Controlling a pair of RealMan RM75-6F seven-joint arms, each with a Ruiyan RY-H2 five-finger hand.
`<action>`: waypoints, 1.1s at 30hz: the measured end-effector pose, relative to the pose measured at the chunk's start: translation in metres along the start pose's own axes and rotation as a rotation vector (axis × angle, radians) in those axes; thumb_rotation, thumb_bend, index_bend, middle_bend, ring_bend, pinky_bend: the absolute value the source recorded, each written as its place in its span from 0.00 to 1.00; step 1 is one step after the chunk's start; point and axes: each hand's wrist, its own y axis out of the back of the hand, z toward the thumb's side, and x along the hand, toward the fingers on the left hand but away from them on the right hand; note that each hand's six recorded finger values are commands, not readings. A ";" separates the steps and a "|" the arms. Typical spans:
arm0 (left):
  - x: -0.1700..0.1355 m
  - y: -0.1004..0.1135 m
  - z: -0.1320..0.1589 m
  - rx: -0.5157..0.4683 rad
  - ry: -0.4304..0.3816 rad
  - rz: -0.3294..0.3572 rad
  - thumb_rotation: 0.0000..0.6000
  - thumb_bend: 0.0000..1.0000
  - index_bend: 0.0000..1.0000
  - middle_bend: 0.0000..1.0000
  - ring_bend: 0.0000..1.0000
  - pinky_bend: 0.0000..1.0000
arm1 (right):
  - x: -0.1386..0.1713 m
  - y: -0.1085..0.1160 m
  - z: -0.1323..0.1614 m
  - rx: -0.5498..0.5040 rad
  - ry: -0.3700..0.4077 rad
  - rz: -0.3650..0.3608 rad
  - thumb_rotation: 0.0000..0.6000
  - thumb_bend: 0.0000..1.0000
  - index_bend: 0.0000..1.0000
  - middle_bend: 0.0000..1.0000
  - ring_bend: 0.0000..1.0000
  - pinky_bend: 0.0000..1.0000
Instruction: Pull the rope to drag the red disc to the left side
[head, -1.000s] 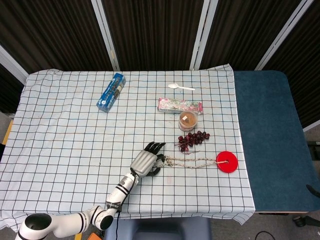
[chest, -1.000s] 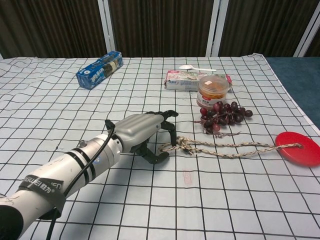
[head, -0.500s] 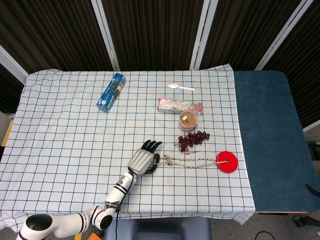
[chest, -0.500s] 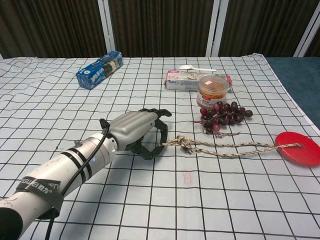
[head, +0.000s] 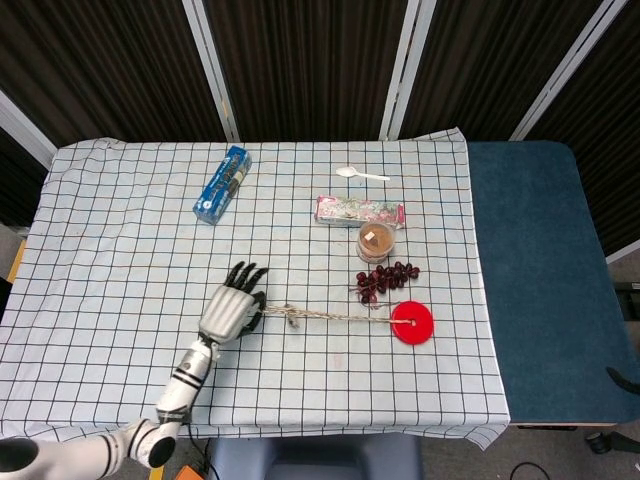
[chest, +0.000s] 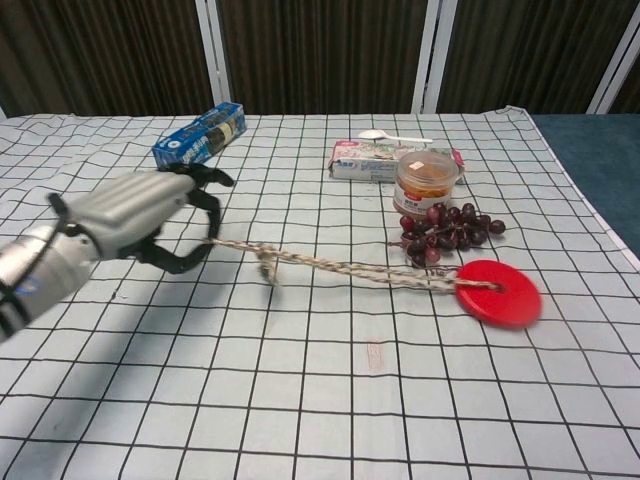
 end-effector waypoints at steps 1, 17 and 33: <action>-0.012 0.007 -0.016 0.024 0.022 0.006 1.00 0.77 0.84 0.10 0.00 0.05 | 0.000 -0.001 0.000 0.000 0.001 0.002 1.00 0.11 0.00 0.00 0.00 0.00; -0.140 0.108 -0.204 0.179 0.521 0.162 1.00 0.78 0.84 0.12 0.00 0.05 | -0.003 -0.007 0.021 -0.010 0.055 0.009 1.00 0.11 0.00 0.00 0.00 0.00; -0.158 0.156 -0.260 0.256 0.711 0.379 1.00 0.78 0.84 0.17 0.00 0.11 | -0.001 -0.009 0.025 -0.002 0.057 0.014 1.00 0.11 0.00 0.00 0.00 0.00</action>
